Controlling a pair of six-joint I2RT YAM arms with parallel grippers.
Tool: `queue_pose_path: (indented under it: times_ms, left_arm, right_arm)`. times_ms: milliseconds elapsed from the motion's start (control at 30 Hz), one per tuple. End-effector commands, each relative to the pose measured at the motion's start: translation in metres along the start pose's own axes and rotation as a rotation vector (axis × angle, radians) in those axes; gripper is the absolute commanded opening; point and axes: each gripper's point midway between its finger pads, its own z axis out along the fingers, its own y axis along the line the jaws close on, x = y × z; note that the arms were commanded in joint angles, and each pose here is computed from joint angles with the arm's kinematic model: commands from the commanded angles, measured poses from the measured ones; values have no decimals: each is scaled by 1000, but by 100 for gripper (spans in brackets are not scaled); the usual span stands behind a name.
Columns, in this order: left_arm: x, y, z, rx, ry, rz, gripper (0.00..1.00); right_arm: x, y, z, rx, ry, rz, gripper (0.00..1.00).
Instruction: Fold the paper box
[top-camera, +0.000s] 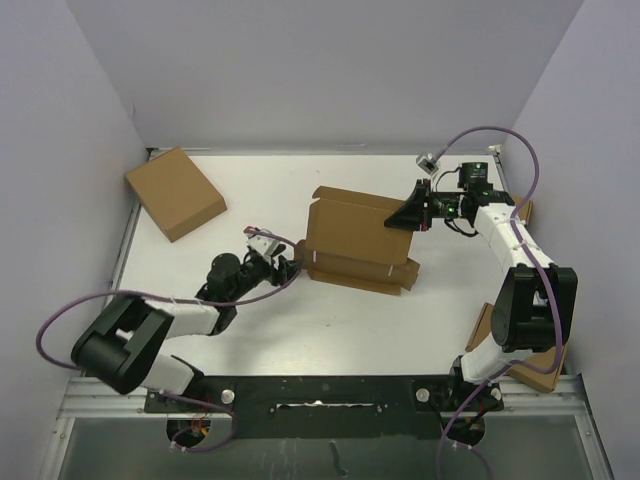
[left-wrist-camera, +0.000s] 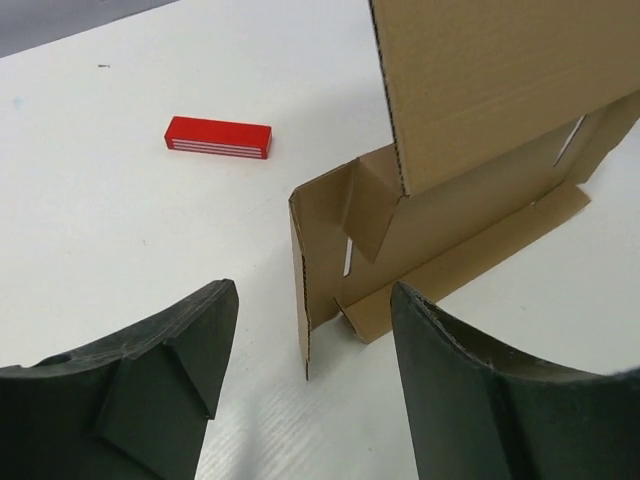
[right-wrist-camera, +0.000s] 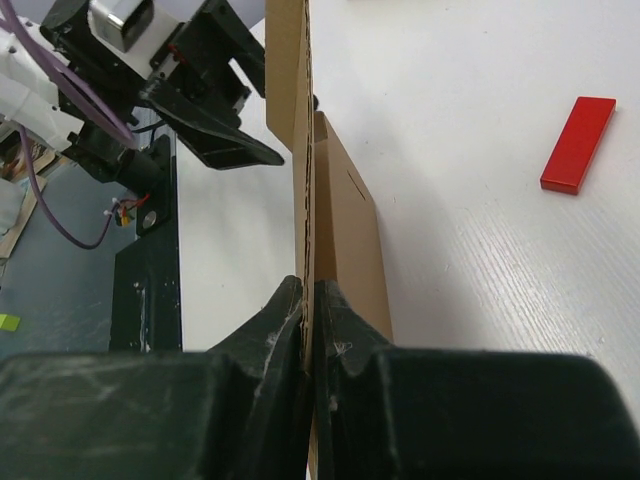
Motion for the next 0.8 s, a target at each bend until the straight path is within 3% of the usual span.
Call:
queue_pose_path:
  times_ms: [0, 133, 300, 467, 600, 767]
  left_arm:
    - [-42, -7, -26, -19, -74, -110, 65]
    - [-56, 12, -49, -135, -39, -239, 64]
    - [-46, 54, -60, -244, 28, -300, 40]
    - [-30, 53, -26, -38, 92, -269, 27]
    - [-18, 48, 4, 95, 84, -245, 26]
    - [-17, 33, 25, 243, -25, -133, 28]
  right_arm:
    - [7, -5, 2, 9, 11, -2, 0]
    - [8, -5, 2, 6, 8, 1, 0]
    - [9, -7, 3, 4, 5, 6, 0]
    - [8, -7, 3, 2, 3, 7, 0]
    - [8, -7, 2, 3, 2, 7, 0]
    - [7, -7, 1, 4, -1, 6, 0]
